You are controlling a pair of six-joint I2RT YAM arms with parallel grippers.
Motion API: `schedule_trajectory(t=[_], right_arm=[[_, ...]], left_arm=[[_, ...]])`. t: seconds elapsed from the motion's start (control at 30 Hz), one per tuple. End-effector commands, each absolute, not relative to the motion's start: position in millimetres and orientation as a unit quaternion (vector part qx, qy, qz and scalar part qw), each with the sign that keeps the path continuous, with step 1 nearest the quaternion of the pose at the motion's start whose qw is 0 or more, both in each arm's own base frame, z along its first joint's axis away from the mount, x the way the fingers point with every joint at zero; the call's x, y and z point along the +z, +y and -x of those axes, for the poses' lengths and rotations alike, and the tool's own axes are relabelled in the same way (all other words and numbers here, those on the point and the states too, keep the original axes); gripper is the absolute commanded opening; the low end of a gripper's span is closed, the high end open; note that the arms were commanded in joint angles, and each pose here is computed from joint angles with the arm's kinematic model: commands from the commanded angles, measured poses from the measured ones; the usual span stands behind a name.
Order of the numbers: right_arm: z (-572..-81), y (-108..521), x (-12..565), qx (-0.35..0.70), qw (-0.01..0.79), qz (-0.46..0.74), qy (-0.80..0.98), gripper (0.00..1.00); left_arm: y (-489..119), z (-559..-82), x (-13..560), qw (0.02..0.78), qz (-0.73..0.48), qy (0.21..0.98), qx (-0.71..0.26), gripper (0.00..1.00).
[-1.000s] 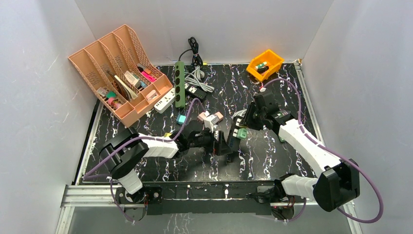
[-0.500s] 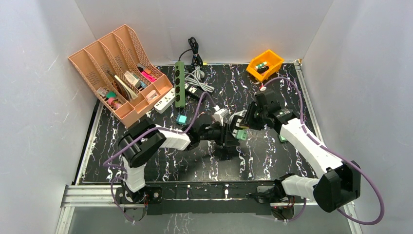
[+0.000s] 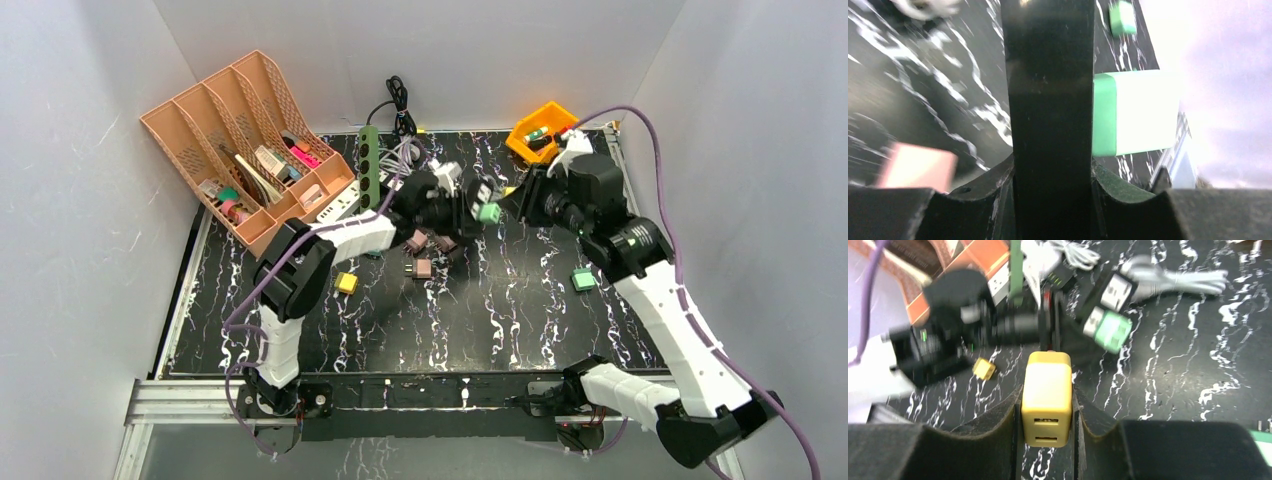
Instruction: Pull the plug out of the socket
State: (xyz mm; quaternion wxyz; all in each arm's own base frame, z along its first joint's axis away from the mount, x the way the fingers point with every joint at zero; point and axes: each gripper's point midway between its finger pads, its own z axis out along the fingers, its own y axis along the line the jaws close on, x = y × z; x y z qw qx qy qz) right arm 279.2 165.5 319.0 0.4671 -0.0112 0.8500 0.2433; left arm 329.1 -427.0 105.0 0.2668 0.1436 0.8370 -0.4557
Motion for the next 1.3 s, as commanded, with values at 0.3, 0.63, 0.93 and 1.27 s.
schedule_trajectory(t=[0.3,0.63,0.93,1.27], right_arm=[[-215.9,258.0,237.5,0.395,0.406,0.135,0.813,0.00],[-210.5,392.6,173.7,0.455,0.360,0.203,0.789,0.00],[-214.0,487.2,110.3,0.523,0.271,0.208,0.781,0.00],[-187.7,518.7,63.1,0.535,0.198,0.209,0.794,0.00]], left_arm=[[-386.9,-429.9,207.7,0.349,-0.186,0.802,-0.448,0.00],[-344.1,-426.1,247.7,0.362,-0.205,0.781,-0.465,0.00],[-312.8,-415.7,287.2,0.389,-0.182,0.778,-0.458,0.00],[-295.2,-415.3,299.0,0.407,-0.193,0.782,-0.430,0.00]])
